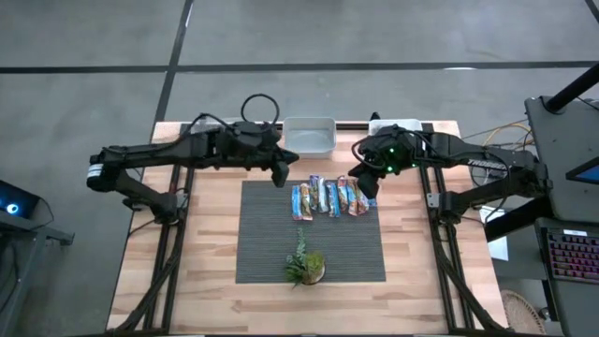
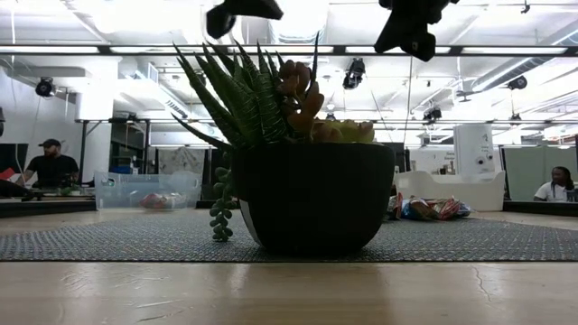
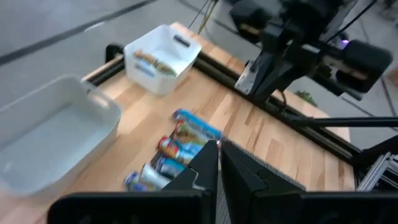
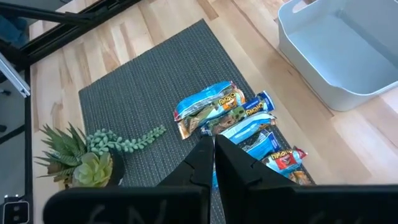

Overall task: Pick and place Granola Bars by type
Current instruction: Put the red granola bar into the transparent bin

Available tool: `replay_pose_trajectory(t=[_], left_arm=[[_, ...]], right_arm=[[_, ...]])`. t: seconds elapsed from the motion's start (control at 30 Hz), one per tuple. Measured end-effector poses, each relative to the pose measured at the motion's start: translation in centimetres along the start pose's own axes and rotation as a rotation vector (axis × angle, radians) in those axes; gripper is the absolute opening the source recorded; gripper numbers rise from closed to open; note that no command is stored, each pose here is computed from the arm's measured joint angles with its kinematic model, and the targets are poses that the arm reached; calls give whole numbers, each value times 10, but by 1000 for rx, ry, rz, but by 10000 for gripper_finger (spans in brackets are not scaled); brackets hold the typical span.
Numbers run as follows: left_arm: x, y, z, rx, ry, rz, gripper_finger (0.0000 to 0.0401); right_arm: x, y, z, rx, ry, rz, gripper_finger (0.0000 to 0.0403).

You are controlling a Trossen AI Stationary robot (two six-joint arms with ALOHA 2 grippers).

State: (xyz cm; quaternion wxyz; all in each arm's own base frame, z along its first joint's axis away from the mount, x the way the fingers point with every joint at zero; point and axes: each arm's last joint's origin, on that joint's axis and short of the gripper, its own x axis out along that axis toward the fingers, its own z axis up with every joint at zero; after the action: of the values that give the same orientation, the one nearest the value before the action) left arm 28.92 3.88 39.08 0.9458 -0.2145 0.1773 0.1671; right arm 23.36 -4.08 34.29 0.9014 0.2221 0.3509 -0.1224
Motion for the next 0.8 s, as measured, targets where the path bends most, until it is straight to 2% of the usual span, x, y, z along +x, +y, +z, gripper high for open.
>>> replay_pose_trajectory(t=[0.1, 0.2, 0.33, 0.5, 0.67, 0.8], left_arm=[[7, -3, 2, 25, -19, -53, 28], [8, -5, 2, 23, -2, -111, 69], [10, -5, 0, 21, 18, -105, 131], [10, -2, -1, -27, 9, -39, 193], [9, 2, -2, -170, 20, 42, 205], [8, 3, 0, -223, 34, 60, 204]], right_arm=[[0, -1, -2, 2, 18, -8, 9], [-2, -2, -5, 4, 49, -20, 9], [-6, -3, -7, -6, 49, -24, 9], [-16, -2, -7, -40, 12, -27, 9], [-27, -3, -9, -45, -26, -33, 9], [-33, -3, -9, -46, -47, -31, 9]])
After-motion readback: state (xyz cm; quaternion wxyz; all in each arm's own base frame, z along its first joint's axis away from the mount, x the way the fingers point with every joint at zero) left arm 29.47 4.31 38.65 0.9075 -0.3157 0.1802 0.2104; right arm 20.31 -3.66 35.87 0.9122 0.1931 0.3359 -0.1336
